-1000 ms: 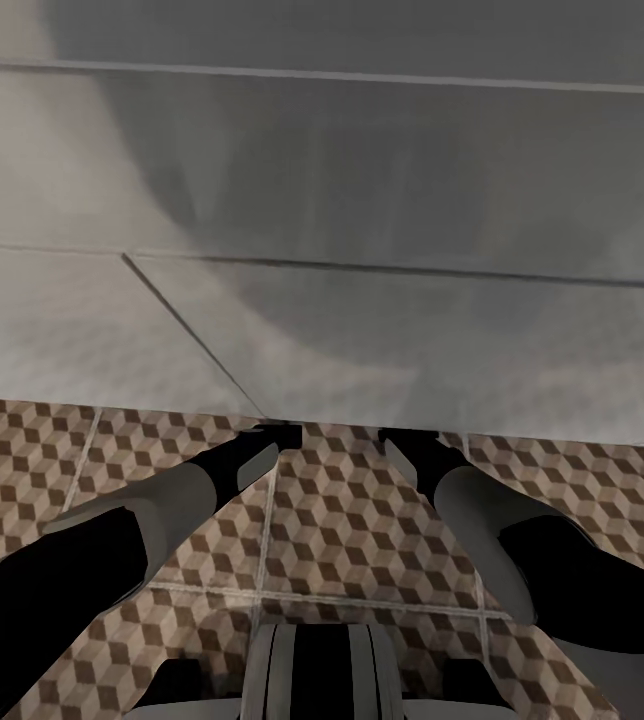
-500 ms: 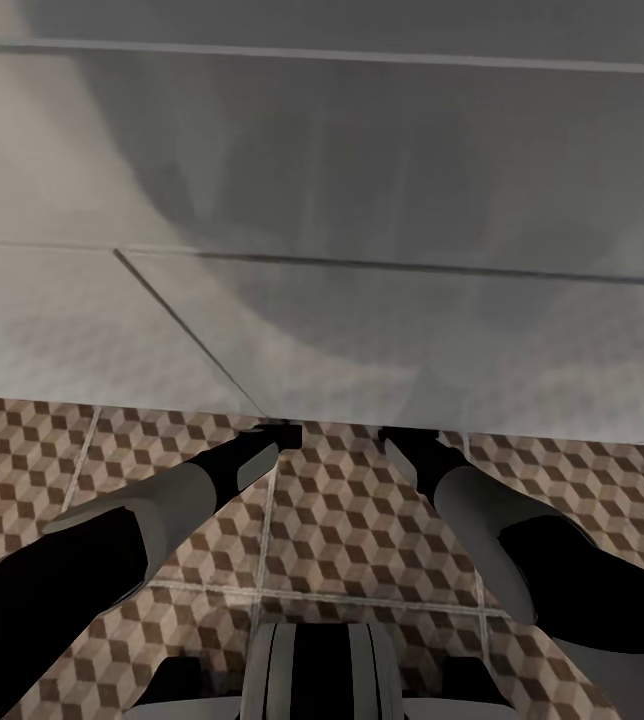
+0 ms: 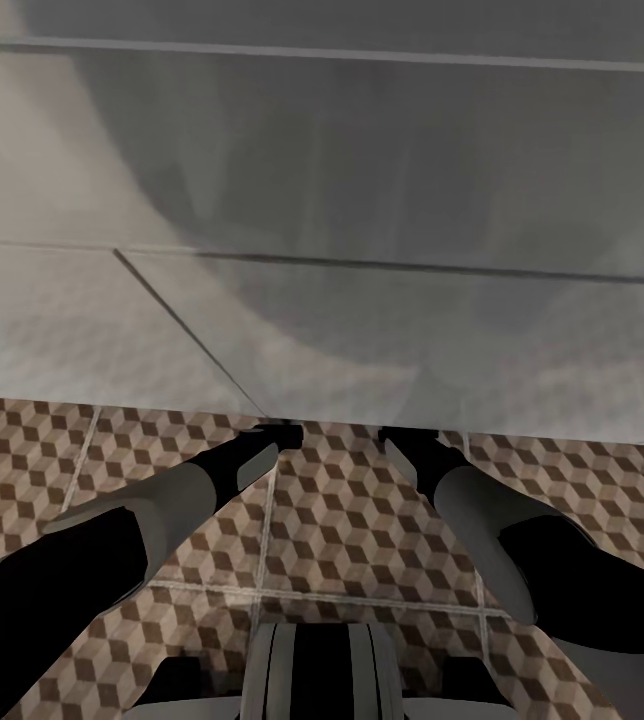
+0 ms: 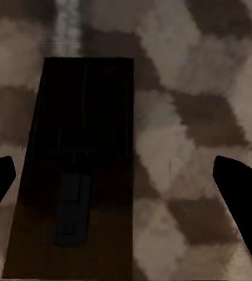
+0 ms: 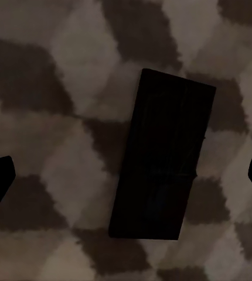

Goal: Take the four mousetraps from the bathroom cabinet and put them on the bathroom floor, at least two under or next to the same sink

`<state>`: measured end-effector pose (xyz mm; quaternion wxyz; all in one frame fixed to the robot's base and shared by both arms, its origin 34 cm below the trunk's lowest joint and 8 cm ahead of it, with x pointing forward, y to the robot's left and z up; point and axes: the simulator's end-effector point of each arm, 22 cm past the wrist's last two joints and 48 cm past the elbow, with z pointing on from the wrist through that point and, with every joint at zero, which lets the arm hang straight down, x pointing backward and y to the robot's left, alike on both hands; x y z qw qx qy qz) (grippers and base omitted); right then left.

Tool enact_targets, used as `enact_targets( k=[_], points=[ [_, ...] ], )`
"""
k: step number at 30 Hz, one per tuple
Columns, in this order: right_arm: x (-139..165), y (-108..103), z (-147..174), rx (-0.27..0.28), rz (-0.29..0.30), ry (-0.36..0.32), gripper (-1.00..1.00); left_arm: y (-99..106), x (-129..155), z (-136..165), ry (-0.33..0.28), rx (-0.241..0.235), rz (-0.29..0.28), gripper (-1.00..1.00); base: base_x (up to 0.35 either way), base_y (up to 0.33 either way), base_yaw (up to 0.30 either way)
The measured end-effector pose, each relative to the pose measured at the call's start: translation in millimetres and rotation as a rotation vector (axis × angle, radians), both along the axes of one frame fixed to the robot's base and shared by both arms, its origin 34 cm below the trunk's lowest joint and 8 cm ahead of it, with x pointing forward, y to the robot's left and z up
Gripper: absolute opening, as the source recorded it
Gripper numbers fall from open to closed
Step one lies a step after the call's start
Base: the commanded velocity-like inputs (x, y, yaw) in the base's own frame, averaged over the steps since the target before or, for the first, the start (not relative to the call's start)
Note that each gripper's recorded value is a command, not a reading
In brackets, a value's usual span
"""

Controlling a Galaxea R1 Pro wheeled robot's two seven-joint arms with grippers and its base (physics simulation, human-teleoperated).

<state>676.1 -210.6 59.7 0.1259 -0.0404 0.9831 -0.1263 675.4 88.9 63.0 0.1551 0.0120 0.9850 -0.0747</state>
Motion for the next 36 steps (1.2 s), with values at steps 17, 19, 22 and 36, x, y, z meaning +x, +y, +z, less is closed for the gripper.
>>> enact_targets(
  k=[17, 19, 22, 36],
  points=[
    [0.1, 0.0, 0.0, 0.0, 0.0, 0.0, 1.0, 1.4, -0.1, -0.4, 0.0, 0.001, 0.004, 1.0, 0.0, 0.0, 0.0],
    [0.0, 0.0, 0.0, 0.0, 0.0, 0.0, 1.0, 1.4, 0.1, -0.3, 0.0, 0.001, 0.004, 1.0, 0.0, 0.0, 0.0],
    [0.0, 0.0, 0.0, 0.0, 0.0, 0.0, 1.0, 1.5, 0.2, -0.3, -0.002, 0.001, 0.005, 1.0, 0.0, 0.0, 0.0],
    [0.1, 0.0, 0.0, 0.0, 0.0, 0.0, 1.0, 1.0, 2.6, 0.7, -0.013, -0.003, 0.008, 1.0, 0.0, 0.0, 0.0]
  ],
)
